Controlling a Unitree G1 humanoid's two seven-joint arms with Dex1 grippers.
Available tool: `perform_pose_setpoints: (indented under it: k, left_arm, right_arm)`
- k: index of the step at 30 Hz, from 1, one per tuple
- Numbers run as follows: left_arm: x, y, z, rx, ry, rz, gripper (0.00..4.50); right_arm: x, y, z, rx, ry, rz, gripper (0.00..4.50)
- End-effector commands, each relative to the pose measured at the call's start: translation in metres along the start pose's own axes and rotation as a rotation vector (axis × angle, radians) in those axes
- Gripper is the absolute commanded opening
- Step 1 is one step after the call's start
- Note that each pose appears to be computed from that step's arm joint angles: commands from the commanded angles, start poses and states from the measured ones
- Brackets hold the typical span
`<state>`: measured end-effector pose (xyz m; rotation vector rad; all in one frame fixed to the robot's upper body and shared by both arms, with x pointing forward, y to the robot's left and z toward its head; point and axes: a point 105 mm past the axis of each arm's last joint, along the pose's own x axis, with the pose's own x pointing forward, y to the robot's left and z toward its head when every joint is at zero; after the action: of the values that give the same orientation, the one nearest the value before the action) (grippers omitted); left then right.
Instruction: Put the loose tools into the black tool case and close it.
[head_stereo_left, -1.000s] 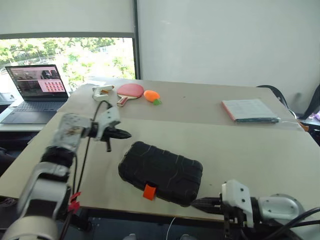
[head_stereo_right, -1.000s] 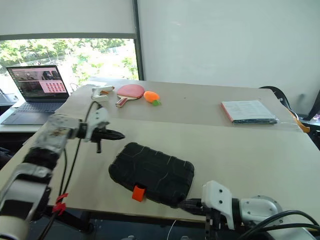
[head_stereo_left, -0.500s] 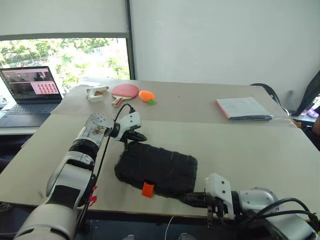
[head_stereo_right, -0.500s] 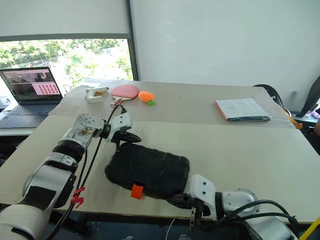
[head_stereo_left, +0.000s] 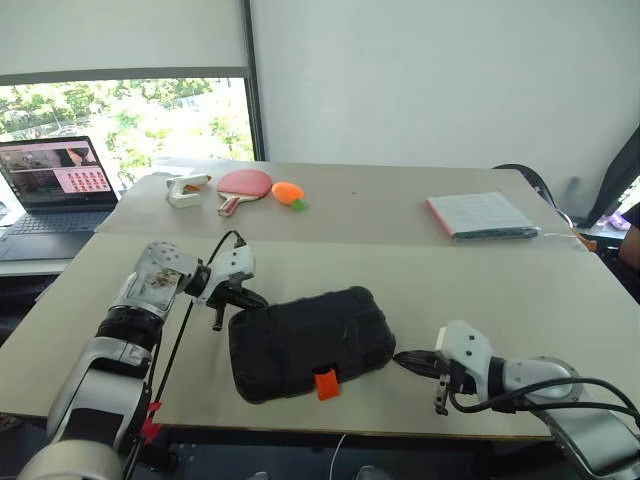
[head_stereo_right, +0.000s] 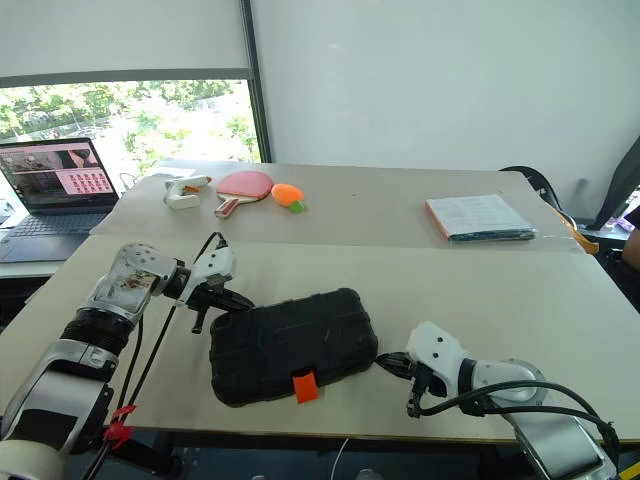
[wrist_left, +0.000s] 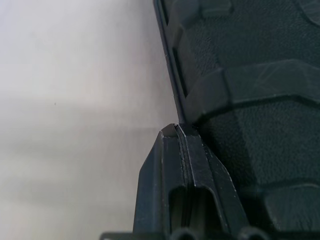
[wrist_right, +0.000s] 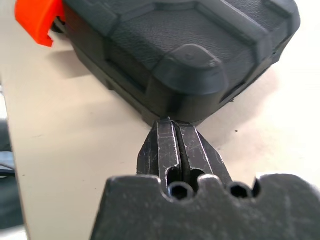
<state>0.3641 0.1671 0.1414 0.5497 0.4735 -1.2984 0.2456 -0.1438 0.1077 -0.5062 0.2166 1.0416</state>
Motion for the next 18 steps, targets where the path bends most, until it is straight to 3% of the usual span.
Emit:
perform_pose_setpoints:
  k: [1,4,8,18]
  left_arm:
    - [-0.024,0.006,0.048,-0.032,-0.155,0.035,0.01]
    - [-0.023,-0.007,0.079,-0.007,-0.232,-0.047,0.01]
    - [0.003,-0.034,0.095,0.062,-0.209,-0.18,0.01]
    - [0.074,-0.056,0.059,0.23,0.053,-0.259,0.01]
  right_arm:
    - [-0.003,0.018,0.025,0.012,-0.089,0.087,0.0]
    - [-0.003,0.031,0.032,0.027,-0.109,0.154,0.0]
    - [0.003,0.04,0.038,0.031,-0.123,0.205,0.0]
    - [0.037,0.055,0.042,0.023,-0.138,0.268,0.0]
